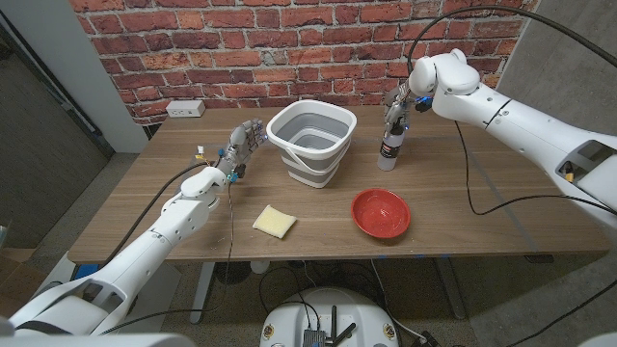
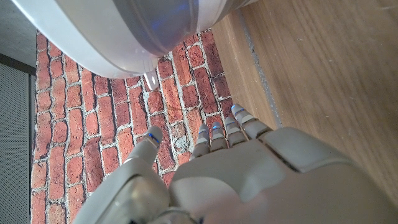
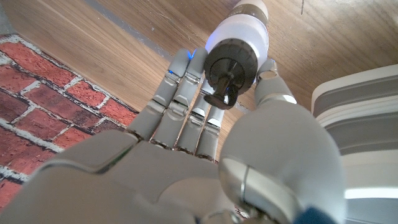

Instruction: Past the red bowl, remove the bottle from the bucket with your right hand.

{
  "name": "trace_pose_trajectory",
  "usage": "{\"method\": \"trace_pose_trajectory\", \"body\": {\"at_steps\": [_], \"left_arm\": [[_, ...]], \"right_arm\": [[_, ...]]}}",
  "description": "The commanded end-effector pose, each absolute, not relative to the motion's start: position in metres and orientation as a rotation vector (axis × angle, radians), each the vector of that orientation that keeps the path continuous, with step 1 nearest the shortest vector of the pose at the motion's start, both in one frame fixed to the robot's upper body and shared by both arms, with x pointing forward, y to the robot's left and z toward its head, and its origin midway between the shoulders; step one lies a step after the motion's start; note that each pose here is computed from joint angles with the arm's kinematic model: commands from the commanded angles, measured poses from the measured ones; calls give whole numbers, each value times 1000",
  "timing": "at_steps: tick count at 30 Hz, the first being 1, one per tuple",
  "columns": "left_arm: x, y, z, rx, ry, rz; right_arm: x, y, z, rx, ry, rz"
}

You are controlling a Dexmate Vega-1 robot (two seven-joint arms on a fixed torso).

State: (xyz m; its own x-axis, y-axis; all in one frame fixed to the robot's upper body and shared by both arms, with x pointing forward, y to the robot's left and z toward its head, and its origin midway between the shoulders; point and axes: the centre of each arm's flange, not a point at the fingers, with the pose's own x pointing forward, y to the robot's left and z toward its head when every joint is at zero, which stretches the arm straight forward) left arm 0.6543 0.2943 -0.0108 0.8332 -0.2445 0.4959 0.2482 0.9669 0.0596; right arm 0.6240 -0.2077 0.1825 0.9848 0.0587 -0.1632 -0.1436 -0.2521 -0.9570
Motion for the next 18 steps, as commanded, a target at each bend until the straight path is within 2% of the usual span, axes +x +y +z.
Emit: {"method": "trace_pose_trajectory", "body": {"at_steps": [1,18], "left_arm": [[657,294,-11,-10,-527,-271],[656,295,-13,-15,-523,-261]], "right_arm": [[626,-204,178,-1827,71,195],[622,-198,179,-1850,91,205]]}}
